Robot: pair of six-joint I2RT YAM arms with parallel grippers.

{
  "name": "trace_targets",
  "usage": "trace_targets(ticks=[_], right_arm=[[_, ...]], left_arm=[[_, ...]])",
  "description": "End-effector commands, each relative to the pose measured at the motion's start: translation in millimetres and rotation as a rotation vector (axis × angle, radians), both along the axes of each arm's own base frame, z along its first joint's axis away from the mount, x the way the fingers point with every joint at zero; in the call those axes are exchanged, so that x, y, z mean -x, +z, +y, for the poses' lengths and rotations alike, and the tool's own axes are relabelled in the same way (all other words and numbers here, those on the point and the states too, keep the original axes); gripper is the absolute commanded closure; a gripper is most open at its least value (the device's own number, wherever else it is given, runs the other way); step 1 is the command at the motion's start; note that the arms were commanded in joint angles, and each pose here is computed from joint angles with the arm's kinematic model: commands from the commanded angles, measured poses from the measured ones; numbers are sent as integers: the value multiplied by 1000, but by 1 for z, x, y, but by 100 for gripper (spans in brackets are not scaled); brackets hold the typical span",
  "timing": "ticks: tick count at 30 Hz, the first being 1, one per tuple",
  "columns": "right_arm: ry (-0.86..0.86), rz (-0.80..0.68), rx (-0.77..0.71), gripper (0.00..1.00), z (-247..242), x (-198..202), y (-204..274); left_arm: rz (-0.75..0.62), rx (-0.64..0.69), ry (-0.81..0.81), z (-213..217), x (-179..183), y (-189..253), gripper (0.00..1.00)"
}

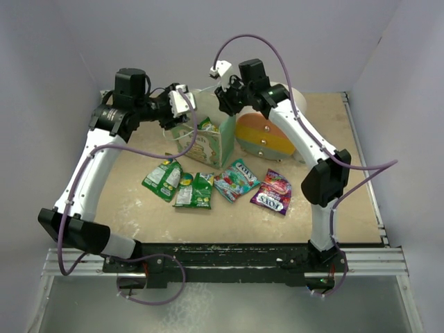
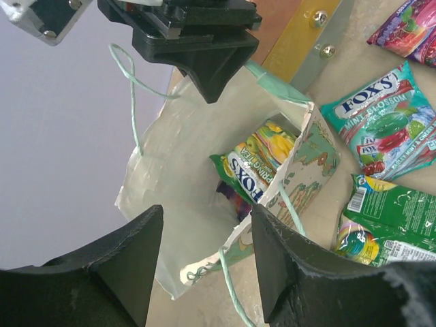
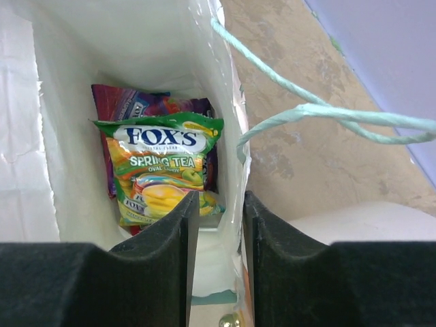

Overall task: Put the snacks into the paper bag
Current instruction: Place the snack in the paper bag, then pick up the snack from the center of the board.

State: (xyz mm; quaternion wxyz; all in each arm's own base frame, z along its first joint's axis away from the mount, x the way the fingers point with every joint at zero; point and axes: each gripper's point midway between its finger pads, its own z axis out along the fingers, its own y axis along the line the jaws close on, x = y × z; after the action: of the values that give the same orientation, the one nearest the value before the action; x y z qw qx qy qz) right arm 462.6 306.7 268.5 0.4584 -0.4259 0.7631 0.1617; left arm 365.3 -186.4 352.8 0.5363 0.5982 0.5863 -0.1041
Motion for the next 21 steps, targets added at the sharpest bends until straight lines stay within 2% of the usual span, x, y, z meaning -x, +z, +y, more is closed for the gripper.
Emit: trace_targets(ticks=[1, 8, 15, 21], right_arm=[[-38, -30, -12, 64, -8, -3, 23], [-55, -51, -23, 53, -12, -2, 35], [-34, -82, -59, 32, -15, 10, 65], [-11, -119, -95, 26, -18, 26, 94]], left_arm=[[-20, 36, 44, 6, 11, 18, 41], [5, 48, 140, 17, 8, 13, 41], [21, 113, 287, 41, 1, 18, 39], [21, 192, 399, 66, -2, 28, 34]])
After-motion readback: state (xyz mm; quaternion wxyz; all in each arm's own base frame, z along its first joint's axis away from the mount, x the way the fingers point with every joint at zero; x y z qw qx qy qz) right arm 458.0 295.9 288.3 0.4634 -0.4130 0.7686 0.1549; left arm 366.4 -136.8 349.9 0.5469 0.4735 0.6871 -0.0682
